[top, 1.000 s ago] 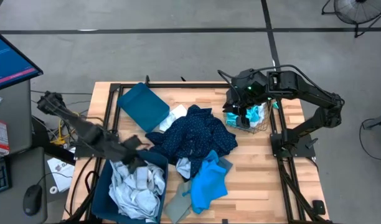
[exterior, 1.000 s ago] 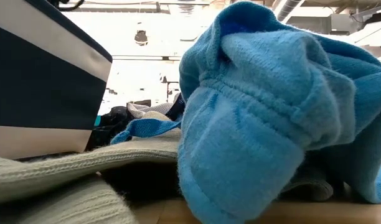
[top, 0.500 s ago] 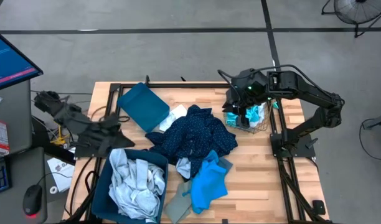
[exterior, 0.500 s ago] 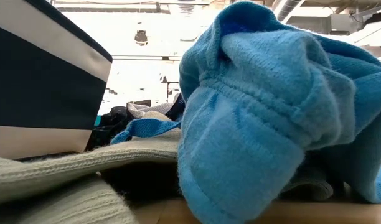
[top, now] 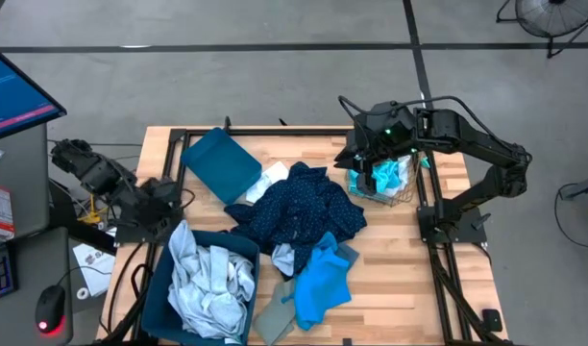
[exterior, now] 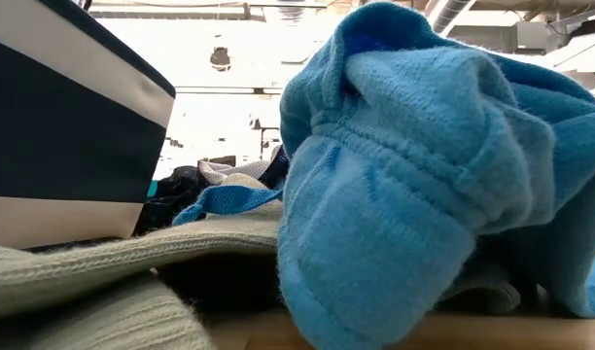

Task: Pick & Place Cloths
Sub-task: Put the white patterned shirt into the blue basket

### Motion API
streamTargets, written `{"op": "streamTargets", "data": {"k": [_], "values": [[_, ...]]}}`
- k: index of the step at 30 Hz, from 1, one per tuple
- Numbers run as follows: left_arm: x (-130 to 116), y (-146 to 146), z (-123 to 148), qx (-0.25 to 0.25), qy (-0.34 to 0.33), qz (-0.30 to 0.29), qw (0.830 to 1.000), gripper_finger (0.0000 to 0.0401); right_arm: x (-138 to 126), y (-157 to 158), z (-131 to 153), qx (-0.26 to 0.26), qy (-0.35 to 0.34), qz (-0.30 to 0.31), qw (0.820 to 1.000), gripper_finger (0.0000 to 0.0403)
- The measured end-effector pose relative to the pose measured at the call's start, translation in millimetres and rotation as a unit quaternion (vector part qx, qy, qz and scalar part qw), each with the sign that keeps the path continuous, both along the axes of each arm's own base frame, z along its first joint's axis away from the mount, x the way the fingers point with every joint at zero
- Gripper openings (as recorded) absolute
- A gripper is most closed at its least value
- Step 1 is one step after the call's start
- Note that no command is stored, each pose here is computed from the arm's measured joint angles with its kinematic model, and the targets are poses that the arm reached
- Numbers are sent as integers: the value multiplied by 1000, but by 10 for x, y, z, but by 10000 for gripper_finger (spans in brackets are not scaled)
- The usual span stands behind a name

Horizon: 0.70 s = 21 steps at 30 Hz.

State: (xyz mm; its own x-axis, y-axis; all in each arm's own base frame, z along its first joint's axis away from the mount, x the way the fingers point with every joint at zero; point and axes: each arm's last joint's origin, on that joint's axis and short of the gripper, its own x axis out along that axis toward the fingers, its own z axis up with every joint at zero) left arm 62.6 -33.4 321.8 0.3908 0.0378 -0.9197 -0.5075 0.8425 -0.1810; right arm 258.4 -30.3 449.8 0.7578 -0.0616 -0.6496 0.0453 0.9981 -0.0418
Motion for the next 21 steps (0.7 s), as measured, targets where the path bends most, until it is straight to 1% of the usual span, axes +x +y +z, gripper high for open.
{"op": "streamTargets", "data": {"k": [1,3,5,7,10,11,14,18,21], "values": [[1,2,-20,9,14,16,1000,2,4,0,5,4,-3,-3,1000,60],[35,-13,-96,25,10,6,1000,1,9,-1,11,10,-8,-9,1000,60],[61,-27,-204,48,34,7,998,1,17,-2,20,13,-15,-12,1000,60],[100,-59,-346,64,73,5,995,1,24,-3,24,14,-19,-13,1000,60],[155,-134,-563,48,149,-2,988,1,24,-3,20,19,-18,-18,999,60],[178,-160,-599,41,163,-4,986,1,24,-3,19,19,-18,-18,999,60],[287,-256,-619,24,152,-16,988,1,24,-4,19,19,-18,-18,999,60],[450,-378,-522,3,76,-23,997,1,23,-4,17,17,-17,-16,1000,60],[508,-428,-512,-12,73,-26,997,1,22,-5,16,14,-16,-14,1000,60]]}}
